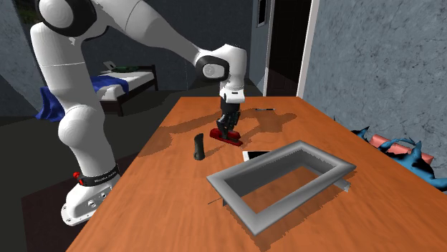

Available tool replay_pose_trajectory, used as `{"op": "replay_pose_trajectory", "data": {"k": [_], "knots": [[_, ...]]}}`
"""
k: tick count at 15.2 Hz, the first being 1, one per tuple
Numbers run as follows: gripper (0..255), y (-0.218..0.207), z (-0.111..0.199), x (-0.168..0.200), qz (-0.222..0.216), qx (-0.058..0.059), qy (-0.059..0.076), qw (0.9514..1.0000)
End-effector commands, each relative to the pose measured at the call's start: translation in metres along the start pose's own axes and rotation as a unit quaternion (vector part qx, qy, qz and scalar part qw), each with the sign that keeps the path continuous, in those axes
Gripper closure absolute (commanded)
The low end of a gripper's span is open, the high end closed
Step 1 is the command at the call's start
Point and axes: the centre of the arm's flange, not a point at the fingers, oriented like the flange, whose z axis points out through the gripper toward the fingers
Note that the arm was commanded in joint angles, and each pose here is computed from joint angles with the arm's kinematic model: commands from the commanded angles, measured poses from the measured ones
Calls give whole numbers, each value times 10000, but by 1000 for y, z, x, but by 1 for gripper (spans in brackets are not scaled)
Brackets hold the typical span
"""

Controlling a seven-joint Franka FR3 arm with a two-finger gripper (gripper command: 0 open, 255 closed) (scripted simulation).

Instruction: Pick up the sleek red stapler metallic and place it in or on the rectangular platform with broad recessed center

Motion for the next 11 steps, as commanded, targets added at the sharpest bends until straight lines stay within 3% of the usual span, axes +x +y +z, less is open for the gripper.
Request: {"op": "replay_pose_trajectory", "data": {"k": [1, 11], "knots": [[255, 0, -11, -1, 0, 0, 0, 10000], [255, 0, -63, -6, 0, 0, 0, 10000]]}}
